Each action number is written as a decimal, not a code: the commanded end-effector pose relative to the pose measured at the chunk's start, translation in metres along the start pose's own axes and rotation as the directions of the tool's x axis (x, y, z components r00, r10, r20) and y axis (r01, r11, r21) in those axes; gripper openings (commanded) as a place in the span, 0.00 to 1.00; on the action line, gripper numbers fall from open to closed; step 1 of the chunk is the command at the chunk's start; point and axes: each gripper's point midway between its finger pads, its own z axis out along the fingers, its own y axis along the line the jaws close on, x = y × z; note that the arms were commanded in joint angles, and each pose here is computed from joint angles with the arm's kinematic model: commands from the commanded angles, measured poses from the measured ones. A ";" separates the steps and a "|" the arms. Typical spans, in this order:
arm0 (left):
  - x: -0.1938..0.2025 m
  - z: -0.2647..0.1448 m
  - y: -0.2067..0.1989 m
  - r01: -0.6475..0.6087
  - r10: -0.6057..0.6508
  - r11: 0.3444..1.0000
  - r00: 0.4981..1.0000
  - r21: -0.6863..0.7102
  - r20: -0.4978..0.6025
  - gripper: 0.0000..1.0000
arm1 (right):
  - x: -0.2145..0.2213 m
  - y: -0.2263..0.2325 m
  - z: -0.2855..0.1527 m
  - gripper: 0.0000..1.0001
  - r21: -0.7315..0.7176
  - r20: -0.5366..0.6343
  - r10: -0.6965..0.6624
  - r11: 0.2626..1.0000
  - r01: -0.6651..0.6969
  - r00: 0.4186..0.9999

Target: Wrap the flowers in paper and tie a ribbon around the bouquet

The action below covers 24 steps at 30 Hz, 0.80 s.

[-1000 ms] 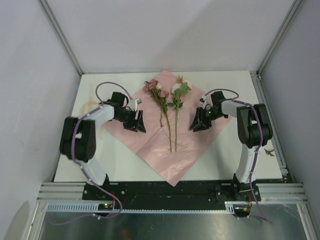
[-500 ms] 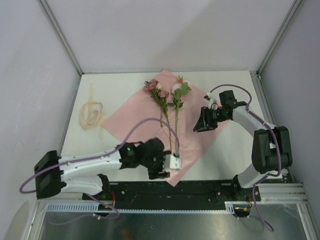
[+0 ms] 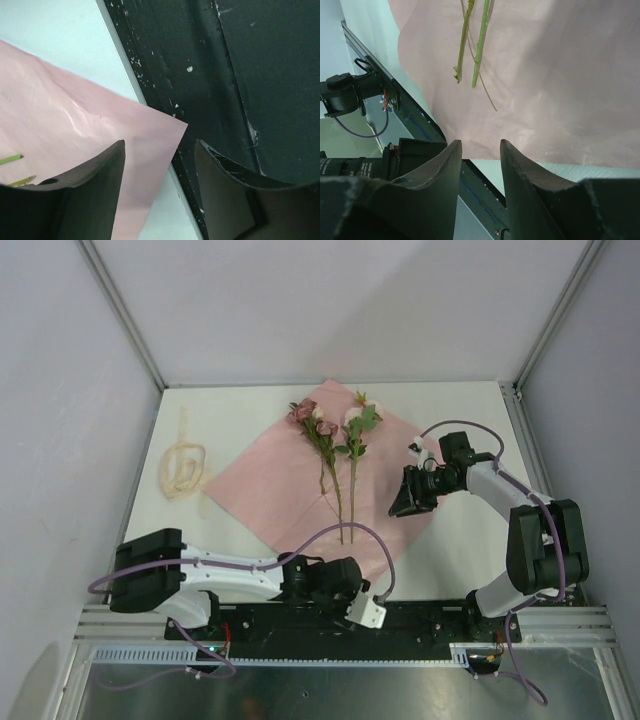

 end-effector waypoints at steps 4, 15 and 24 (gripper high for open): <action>-0.020 0.011 0.002 -0.058 0.057 0.998 0.995 0.012 0.086 0.65 | -0.004 0.006 -0.003 0.42 -0.011 0.023 -0.040 0.999 0.040 0.999; -0.013 0.017 0.002 0.061 -0.073 0.992 0.990 0.107 0.118 0.41 | -0.005 0.002 -0.002 0.41 -0.004 0.022 -0.026 1.000 0.026 0.999; -0.020 -0.004 0.017 0.054 -0.061 0.997 0.989 0.056 0.135 0.02 | -0.003 0.009 -0.003 0.41 -0.030 0.019 -0.060 0.998 0.060 0.998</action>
